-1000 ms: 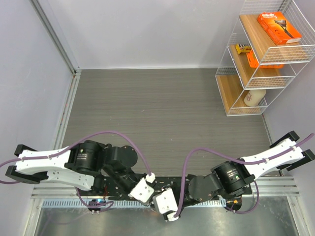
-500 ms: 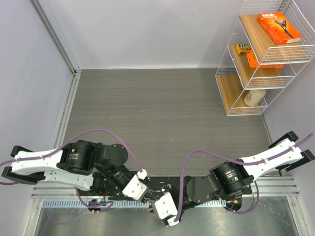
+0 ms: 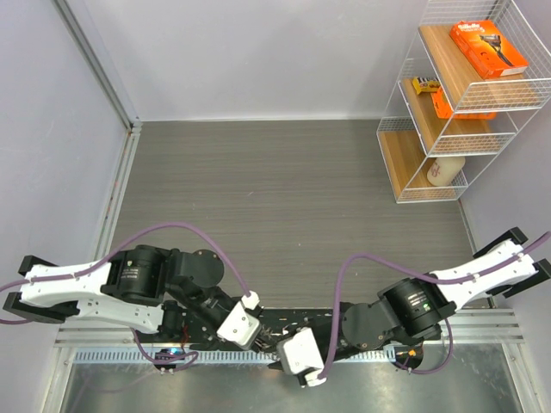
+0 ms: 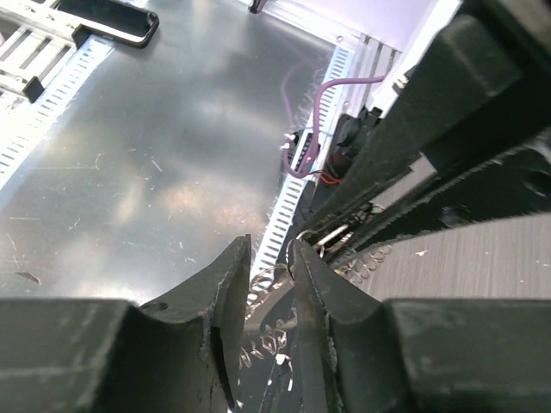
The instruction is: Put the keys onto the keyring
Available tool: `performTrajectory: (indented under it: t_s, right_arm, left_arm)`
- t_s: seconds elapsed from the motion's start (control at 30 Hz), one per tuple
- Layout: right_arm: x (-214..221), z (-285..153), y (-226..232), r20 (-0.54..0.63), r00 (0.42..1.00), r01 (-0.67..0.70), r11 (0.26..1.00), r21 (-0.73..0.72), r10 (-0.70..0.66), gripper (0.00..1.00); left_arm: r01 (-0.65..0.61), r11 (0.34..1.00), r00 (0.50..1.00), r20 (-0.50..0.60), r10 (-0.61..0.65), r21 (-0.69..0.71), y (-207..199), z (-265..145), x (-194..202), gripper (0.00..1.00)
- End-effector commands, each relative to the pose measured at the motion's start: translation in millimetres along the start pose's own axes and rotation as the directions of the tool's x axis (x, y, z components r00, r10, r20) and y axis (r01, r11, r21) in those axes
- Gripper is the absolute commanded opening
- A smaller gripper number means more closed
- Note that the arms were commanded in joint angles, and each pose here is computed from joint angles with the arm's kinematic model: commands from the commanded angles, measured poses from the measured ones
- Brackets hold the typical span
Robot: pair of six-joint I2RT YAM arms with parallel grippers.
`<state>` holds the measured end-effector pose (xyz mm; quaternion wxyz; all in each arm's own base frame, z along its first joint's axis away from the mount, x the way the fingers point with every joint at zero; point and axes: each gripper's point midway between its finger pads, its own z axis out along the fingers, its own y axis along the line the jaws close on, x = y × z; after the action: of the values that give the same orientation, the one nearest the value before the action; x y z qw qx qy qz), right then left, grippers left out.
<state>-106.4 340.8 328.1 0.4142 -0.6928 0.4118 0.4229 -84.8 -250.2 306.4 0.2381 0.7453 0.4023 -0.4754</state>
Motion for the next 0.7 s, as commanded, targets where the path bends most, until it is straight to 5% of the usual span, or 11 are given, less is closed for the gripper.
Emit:
performTrajectory:
  t_s: [0.0, 0.67]
  right_arm:
    - [-21.3, -20.9, -18.1, 0.075, 0.997, -0.024, 0.996, 0.082, 0.017, 0.38]
    - [-15.7, -15.0, -19.1, 0.039, 0.999, 0.001, 0.996, 0.090, -0.004, 0.43]
  left_arm:
    - [-0.031, 0.998, 0.992, 0.119, 0.037, -0.054, 7.5, -6.5, -31.3, 0.00]
    - [-0.023, 0.994, 0.990, 0.132, 0.037, -0.111, 14.0, -11.4, -30.4, 0.00]
